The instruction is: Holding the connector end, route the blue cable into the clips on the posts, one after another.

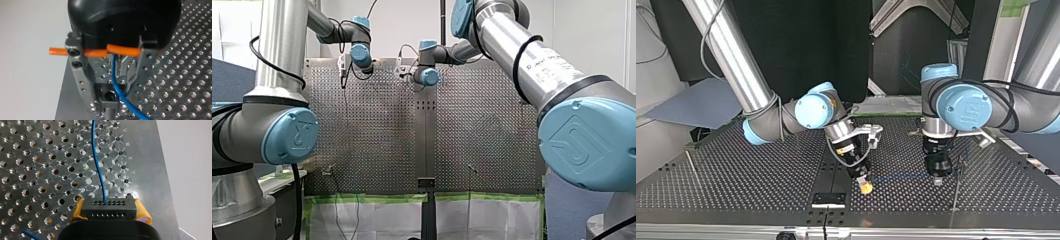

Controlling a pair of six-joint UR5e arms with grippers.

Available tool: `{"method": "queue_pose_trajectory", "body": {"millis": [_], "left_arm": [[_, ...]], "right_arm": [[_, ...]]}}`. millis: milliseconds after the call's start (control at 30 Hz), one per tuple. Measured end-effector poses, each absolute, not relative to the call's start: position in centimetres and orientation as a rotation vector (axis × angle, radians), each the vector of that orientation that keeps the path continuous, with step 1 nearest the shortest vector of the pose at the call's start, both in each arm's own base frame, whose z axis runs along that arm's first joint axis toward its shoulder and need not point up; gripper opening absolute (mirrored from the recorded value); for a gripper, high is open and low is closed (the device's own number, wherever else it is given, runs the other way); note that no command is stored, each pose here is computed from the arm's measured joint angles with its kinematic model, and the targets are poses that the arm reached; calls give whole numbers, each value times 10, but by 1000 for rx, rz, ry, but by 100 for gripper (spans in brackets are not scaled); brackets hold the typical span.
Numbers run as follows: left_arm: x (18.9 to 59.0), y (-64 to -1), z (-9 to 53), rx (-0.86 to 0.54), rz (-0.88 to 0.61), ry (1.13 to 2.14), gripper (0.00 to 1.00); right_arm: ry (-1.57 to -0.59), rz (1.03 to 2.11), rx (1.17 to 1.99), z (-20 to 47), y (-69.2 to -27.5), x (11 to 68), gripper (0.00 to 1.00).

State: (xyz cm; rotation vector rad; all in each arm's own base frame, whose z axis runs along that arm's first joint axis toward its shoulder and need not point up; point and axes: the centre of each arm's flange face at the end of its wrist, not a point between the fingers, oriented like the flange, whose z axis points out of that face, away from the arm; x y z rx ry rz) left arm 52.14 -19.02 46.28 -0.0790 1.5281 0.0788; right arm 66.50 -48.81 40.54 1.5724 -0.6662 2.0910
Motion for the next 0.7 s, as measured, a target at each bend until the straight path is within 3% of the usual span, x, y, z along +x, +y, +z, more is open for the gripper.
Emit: {"method": "queue_pose_trajectory", "body": {"millis": [133,300,367,400,433,467,500,533,567,600,633,667,700], "left_arm": [[521,-190,463,-79,77,1527,1],[522,-191,463,-78,75,1527,4],[521,-191,463,-77,75,1526,17],[521,-191,463,-77,75,1526,17],[522,-191,463,-77,75,1526,32],[522,-191,463,-77,74,1525,38],[522,-191,463,-77,74,1525,38],[522,-191,463,-77,74,1524,48],[522,-191,463,-78,74,1523,70],[522,-191,463,-79,75,1523,70],[522,-190,463,-81,76,1522,83],[522,-190,463,-83,78,1522,89],[522,-190,463,-84,79,1522,89]], "right_arm": [[-666,2090,1574,405,-488,665,0],[-666,2088,1575,405,-488,665,0],[-667,2088,1575,405,-488,664,0],[-667,2088,1575,405,-489,664,0],[-667,2088,1575,405,-489,664,0],[-667,2088,1575,405,-489,664,0],[-667,2087,1575,405,-489,664,0],[-667,2087,1575,405,-489,664,0],[-667,2087,1575,405,-489,664,0],[-667,2087,1575,405,-489,664,0],[-667,2087,1575,405,-489,664,0],[-667,2087,1575,405,-489,664,0],[-667,2087,1575,405,-489,664,0]]}}
